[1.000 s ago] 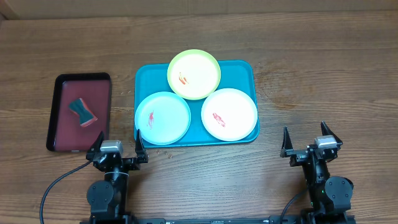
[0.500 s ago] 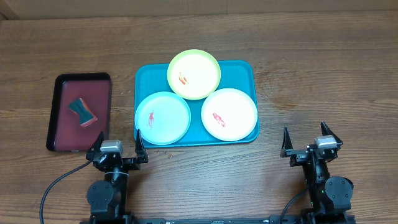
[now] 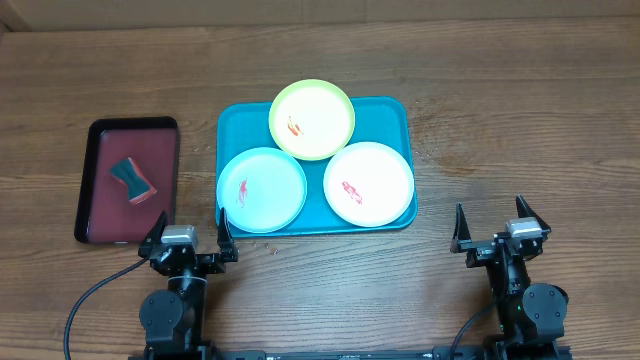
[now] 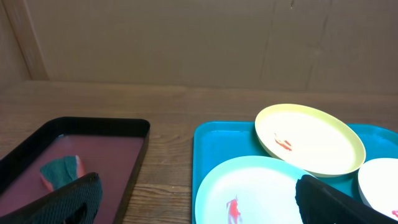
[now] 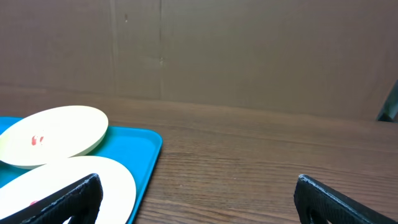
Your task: Clean dirty plates on tray and stack at the side
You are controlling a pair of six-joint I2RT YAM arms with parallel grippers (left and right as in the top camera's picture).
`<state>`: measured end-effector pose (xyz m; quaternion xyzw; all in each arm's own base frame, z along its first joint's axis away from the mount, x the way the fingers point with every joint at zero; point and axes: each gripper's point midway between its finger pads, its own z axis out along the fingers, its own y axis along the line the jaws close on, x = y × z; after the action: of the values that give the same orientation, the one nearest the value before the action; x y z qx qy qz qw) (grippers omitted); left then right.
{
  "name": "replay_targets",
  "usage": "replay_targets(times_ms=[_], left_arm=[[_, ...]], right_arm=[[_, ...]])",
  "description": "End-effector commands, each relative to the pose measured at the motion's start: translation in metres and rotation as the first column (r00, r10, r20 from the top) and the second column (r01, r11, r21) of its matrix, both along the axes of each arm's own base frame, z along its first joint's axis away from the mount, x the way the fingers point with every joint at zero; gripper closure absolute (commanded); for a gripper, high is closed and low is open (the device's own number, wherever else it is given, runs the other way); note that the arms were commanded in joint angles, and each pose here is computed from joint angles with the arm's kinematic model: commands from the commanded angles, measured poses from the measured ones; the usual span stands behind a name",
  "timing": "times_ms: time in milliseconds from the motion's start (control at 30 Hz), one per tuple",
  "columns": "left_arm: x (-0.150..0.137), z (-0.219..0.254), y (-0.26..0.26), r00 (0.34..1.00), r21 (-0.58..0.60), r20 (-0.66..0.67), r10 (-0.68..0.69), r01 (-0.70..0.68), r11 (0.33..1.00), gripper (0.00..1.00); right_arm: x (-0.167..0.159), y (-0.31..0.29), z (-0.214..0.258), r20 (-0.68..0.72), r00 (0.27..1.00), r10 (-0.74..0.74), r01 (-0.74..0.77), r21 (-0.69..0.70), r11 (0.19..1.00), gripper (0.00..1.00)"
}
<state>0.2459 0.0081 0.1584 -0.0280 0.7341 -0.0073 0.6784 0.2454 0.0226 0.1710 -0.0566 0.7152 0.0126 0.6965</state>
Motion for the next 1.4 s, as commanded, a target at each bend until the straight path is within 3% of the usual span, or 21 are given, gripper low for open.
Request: replay_targets(times_ms=[0, 1033, 1233, 1367], left_arm=[[0.000, -0.003, -0.002, 1.000, 0.026, 0.002, -0.009, 0.009, 1.000, 0.00], [0.000, -0.002, -0.002, 1.000, 0.026, 0.002, -0.009, 0.009, 1.000, 0.00], [-0.001, 0.011, -0.029, 0.986, -0.102, 0.060, -0.156, 0.162, 0.982, 0.00], [-0.005, 0.052, -0.036, 0.954, -0.085, 0.226, -0.196, 0.220, 0.972, 0.00]], right_arm=[[0.000, 0.002, -0.001, 0.006, 1.000, 0.008, -0.008, 0.000, 1.000, 0.00], [0.000, 0.002, -0.001, 0.006, 1.000, 0.008, -0.008, 0.000, 1.000, 0.00], [0.000, 0.002, -0.001, 0.006, 1.000, 0.008, -0.008, 0.000, 1.000, 0.00], [0.000, 0.002, -0.001, 0.006, 1.000, 0.008, -0.008, 0.000, 1.000, 0.00]])
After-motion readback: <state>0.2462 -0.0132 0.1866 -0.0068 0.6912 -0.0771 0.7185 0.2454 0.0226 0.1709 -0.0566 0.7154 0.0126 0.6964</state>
